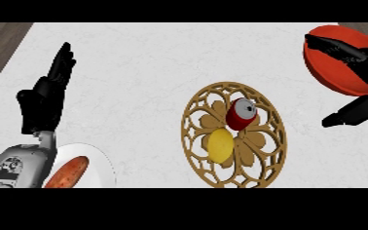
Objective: Pick the can from the placemat and place it in the bowl
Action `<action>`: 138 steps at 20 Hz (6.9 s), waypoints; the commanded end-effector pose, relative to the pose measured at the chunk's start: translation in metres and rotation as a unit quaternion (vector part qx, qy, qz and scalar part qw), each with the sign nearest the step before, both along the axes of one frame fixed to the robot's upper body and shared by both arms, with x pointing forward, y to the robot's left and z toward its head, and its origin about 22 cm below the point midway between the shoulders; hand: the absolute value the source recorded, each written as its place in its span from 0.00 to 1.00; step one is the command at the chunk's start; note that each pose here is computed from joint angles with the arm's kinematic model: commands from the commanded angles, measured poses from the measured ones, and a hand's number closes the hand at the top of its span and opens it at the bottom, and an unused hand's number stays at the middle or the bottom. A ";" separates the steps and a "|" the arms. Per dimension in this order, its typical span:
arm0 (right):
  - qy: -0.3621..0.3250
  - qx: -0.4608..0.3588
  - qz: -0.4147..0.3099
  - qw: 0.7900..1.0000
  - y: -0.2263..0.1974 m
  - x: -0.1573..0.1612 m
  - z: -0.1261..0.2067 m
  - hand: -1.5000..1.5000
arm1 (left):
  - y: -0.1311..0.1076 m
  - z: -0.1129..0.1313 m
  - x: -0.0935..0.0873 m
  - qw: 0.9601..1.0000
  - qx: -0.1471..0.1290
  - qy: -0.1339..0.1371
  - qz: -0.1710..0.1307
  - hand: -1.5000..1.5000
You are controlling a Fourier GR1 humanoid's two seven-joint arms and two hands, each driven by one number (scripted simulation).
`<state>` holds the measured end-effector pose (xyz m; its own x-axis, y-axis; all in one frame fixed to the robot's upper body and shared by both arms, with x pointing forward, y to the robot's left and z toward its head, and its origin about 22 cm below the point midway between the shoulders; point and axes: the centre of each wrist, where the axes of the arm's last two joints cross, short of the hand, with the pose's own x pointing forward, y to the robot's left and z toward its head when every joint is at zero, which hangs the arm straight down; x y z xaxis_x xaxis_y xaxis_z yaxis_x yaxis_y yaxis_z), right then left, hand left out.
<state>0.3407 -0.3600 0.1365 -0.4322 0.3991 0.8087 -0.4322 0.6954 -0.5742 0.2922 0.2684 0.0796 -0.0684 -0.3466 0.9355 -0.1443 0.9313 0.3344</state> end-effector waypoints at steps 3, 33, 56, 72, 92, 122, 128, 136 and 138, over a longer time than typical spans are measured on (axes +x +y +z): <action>0.022 -0.130 0.041 0.990 0.046 0.012 0.018 0.00 | 0.007 -0.005 -0.012 1.000 0.003 0.001 0.001 0.50; 0.125 -0.304 0.098 0.939 0.159 0.017 -0.069 0.00 | -0.008 0.005 -0.006 1.000 0.001 -0.007 0.001 0.50; 0.038 -0.278 0.124 0.952 0.181 -0.002 -0.099 1.00 | -0.013 0.008 -0.004 1.000 0.001 -0.006 0.004 0.50; 0.020 -0.124 -0.210 0.970 0.257 -0.063 -0.047 1.00 | -0.008 -0.009 -0.009 1.000 -0.005 0.003 0.010 0.50; -0.054 -0.028 -0.485 0.872 0.098 -0.024 0.000 1.00 | 0.011 -0.014 -0.006 1.000 -0.001 -0.005 0.001 0.50; -0.041 -0.096 -0.593 0.798 -0.104 0.029 -0.046 0.00 | -0.025 0.012 0.011 0.999 0.003 -0.031 -0.034 0.50; -0.056 -0.008 -0.555 0.830 -0.108 0.027 -0.046 0.00 | -0.018 0.009 0.012 0.999 -0.004 -0.021 -0.031 0.50; -0.089 0.074 -0.569 0.814 -0.135 0.003 -0.054 0.00 | -0.033 0.002 0.008 0.999 -0.005 -0.016 -0.030 0.50; -0.080 0.103 -0.562 0.817 -0.150 -0.008 -0.050 0.00 | -0.011 0.005 0.009 1.000 0.006 -0.023 -0.018 0.50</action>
<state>0.3460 -0.4933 0.0839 0.0538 0.5451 0.8366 0.6027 0.6503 -0.4625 0.3003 0.2456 0.0836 -0.1238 -0.3389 0.9326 -0.1051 0.9390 0.3273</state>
